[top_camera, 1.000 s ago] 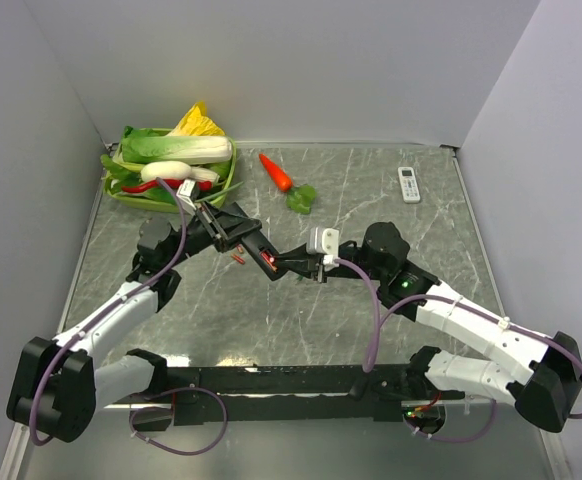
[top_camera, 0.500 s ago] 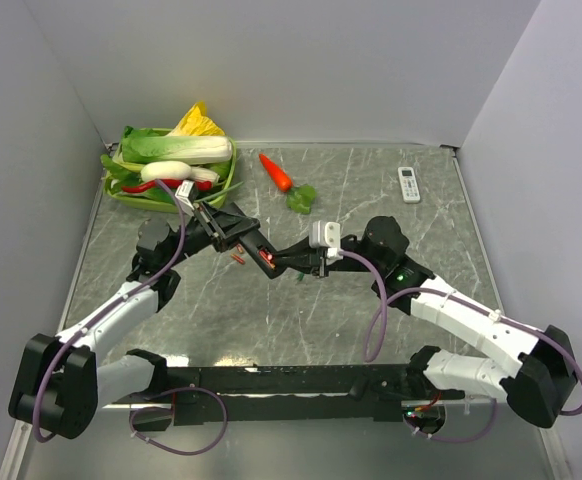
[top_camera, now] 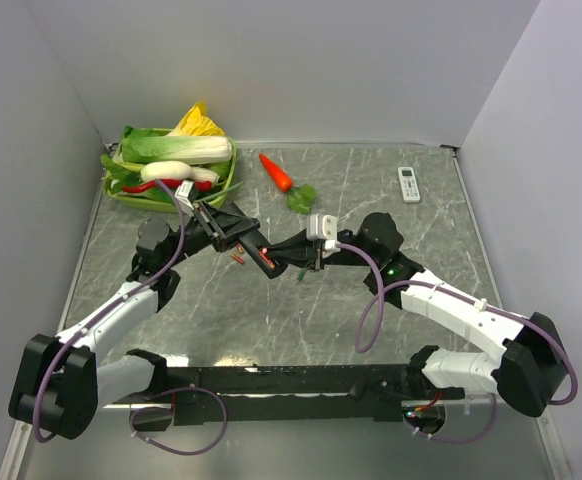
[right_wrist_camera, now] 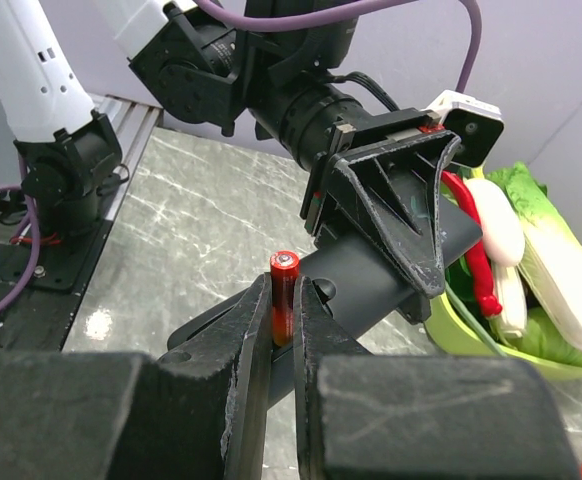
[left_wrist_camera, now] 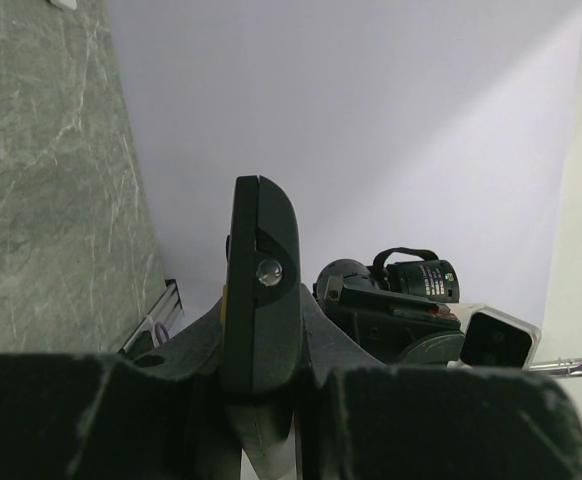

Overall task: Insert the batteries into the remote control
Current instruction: Load the battery into the remote control.

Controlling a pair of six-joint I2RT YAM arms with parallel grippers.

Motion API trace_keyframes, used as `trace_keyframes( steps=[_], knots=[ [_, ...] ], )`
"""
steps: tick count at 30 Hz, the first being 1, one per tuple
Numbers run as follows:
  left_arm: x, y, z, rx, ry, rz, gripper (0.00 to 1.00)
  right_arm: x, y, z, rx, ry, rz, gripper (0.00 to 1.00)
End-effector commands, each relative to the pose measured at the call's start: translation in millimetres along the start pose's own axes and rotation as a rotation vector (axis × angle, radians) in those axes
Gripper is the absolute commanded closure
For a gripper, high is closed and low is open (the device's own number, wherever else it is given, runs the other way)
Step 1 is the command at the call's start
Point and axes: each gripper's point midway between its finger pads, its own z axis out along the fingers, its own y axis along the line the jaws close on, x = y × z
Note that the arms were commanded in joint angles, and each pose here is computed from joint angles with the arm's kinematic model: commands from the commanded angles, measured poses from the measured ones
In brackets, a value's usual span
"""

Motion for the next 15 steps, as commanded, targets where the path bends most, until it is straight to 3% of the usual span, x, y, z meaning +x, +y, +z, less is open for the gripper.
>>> trace_keyframes(
  steps=[1,15],
  knots=[
    [5,-45,-4,0.129,0.016,0.05,0.98,-2,-2,1,-0.022,0.001,-0.009,0.92],
    [-4,-38,-6,0.109,-0.048,-0.04,0.98,21,0,-13,0.033,0.064,0.055,0.75]
  ],
)
